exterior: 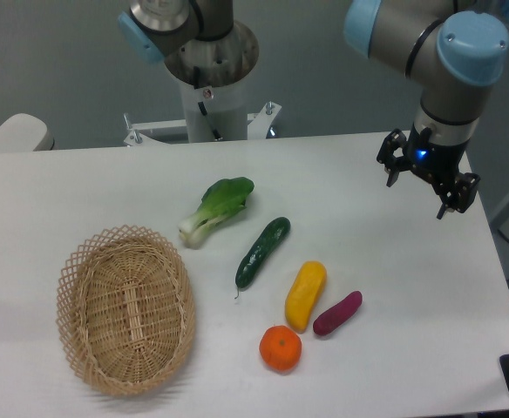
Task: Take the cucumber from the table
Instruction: 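Move the open gripper over the green cucumber and lower toward it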
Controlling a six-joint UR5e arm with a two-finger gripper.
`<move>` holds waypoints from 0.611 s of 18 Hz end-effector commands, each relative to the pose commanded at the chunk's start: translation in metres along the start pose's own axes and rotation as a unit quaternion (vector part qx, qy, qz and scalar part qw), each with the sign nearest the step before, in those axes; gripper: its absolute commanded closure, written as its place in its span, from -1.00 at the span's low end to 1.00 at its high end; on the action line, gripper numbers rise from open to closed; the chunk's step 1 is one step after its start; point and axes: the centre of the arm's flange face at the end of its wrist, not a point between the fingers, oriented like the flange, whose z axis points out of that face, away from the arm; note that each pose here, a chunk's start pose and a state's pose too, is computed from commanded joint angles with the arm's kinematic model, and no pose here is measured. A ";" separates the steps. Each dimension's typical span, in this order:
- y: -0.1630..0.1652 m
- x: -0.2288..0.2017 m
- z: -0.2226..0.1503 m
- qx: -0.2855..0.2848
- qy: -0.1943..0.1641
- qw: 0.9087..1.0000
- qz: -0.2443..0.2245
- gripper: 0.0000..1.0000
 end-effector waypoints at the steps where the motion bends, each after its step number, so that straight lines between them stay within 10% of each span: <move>1: 0.002 0.001 0.003 0.001 0.002 1.000 -0.002 -1.00; 11: -0.007 0.028 0.023 -0.002 0.026 1.000 -0.004 -1.00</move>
